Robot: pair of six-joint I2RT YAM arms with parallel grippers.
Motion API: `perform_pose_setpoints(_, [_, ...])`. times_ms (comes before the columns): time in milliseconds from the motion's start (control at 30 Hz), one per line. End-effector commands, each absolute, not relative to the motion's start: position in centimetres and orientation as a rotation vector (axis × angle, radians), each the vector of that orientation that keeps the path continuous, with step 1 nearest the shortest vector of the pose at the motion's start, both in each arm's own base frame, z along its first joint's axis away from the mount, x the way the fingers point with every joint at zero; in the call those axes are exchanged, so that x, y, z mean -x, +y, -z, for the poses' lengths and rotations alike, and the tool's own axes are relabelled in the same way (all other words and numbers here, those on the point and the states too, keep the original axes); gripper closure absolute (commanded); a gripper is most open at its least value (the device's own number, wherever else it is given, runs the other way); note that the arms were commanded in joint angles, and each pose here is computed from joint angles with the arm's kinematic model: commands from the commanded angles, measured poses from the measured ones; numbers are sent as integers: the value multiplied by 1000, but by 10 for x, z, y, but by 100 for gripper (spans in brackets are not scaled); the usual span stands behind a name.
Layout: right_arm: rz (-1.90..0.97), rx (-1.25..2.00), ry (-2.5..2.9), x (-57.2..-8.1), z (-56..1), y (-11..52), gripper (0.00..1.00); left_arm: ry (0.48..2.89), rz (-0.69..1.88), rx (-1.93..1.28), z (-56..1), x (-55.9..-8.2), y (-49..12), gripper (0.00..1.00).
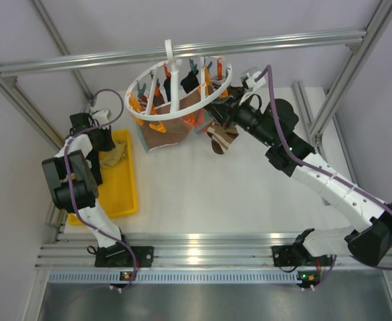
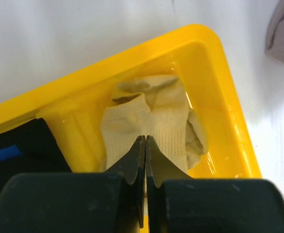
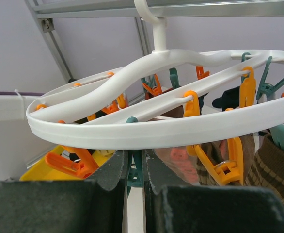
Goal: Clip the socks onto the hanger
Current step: Adjust the sock in the bin.
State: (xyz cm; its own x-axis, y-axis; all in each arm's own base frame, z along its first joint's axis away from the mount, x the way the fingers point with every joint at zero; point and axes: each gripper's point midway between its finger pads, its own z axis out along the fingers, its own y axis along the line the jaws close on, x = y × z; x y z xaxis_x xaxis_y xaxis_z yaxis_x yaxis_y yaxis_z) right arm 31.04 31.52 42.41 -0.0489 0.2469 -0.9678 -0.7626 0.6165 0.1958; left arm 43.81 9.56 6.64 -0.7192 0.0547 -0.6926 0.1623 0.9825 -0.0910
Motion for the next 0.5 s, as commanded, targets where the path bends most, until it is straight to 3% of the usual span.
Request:
perform_pose_setpoints(0, [-847, 481, 1475, -320, -402, 318, 100, 2262, 187, -255, -114, -435, 87, 100])
perform_pose_setpoints(167, [-846, 487, 1478, -319, -398, 318, 100, 2291, 155, -323, -117, -411, 84, 99])
perform_pose_setpoints(233, [-848, 489, 1478, -318, -398, 318, 100, 2299, 146, -335, -113, -408, 85, 75])
perform_pose_setpoints(267, [-850, 492, 1477, -318, -397, 318, 100, 2307, 136, -325, -112, -409, 87, 49])
perform_pose_setpoints(300, [-851, 494, 1482, -318, -395, 319, 100, 2328, 138, -316, -105, -409, 89, 43])
perform_pose_setpoints(467, [-852, 497, 1477, -320, -396, 321, 100, 2377, 129, -286, -90, -422, 97, 43])
